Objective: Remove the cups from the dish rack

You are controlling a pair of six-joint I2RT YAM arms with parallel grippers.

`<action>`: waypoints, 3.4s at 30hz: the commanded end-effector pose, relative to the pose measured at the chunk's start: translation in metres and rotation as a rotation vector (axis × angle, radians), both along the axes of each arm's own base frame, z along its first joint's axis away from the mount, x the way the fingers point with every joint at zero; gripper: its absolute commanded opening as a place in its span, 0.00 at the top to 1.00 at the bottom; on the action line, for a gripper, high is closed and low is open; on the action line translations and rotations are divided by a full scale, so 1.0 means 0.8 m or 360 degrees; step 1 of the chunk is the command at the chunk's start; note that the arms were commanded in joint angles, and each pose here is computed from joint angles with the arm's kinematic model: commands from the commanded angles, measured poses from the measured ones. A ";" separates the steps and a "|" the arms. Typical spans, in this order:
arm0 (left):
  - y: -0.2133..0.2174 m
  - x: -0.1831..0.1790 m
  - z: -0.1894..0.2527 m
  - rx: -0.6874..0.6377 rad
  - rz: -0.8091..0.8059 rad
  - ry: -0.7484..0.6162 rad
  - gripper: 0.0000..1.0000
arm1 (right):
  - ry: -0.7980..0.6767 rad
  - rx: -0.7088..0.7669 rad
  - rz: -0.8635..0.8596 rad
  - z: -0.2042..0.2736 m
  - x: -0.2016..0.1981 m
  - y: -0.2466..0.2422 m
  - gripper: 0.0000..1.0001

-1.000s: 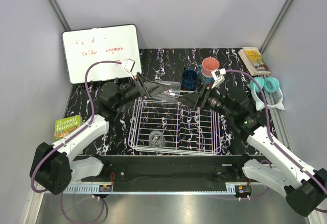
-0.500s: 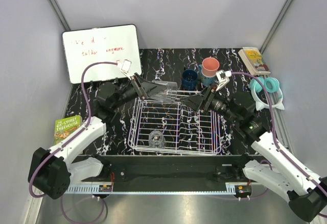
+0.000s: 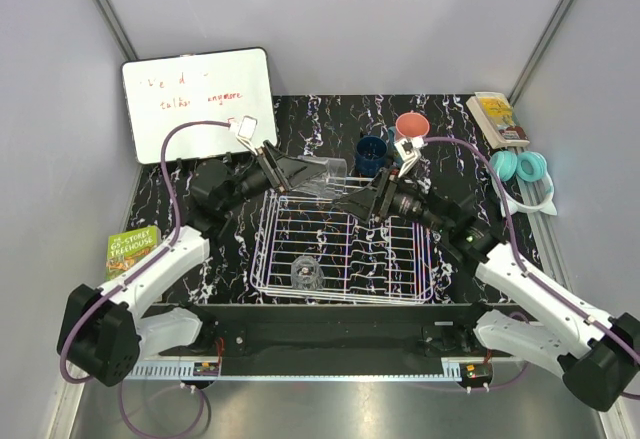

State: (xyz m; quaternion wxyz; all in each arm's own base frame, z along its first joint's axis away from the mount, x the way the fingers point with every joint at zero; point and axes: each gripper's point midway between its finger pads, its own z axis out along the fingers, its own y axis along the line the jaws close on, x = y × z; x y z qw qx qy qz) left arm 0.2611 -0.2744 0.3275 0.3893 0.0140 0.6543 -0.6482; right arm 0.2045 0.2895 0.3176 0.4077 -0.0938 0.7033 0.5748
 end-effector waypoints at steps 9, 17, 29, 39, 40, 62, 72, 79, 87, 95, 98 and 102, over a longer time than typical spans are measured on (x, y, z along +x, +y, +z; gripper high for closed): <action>-0.003 -0.018 0.028 -0.0139 -0.0085 -0.0114 1.00 | -0.0244 0.0108 0.0097 0.062 0.007 0.045 0.35; -0.020 -0.032 0.021 -0.0132 -0.0157 -0.0097 1.00 | -0.0211 0.0068 0.0163 0.048 0.013 0.077 0.48; -0.013 -0.015 0.022 0.0026 -0.0064 -0.0122 0.65 | -0.0170 -0.0022 -0.0012 0.029 0.007 0.046 1.00; 0.053 0.032 0.022 0.0176 0.0310 -0.0034 0.01 | -0.0190 -0.0140 -0.0329 0.035 0.005 -0.020 1.00; 0.061 0.035 0.019 0.0190 0.0349 -0.0005 0.01 | -0.0165 -0.0185 -0.0398 0.028 0.011 -0.029 1.00; 0.111 0.017 -0.072 0.0521 0.0621 0.0252 0.01 | 0.0664 -0.1239 -0.1829 -0.069 0.193 -0.297 1.00; 0.110 0.007 -0.103 0.0573 0.0574 0.0338 0.01 | 0.1107 -0.1339 -0.1703 -0.175 0.243 -0.315 1.00; 0.109 0.002 -0.120 0.0596 0.0551 0.0378 0.01 | 0.1132 -0.1402 -0.1752 -0.193 0.296 -0.334 1.00; 0.112 0.001 -0.135 0.0636 0.0557 0.0416 0.02 | 0.1196 -0.1520 -0.1712 -0.240 0.339 -0.347 1.00; 0.112 0.005 -0.150 0.0677 0.0554 0.0465 0.02 | 0.1322 -0.1607 -0.1681 -0.294 0.338 -0.351 1.00; 0.111 0.004 -0.153 0.0680 0.0548 0.0475 0.02 | 0.1347 -0.1616 -0.1659 -0.303 0.336 -0.349 1.00; 0.111 0.003 -0.153 0.0679 0.0543 0.0472 0.02 | 0.1359 -0.1629 -0.1636 -0.312 0.331 -0.349 1.00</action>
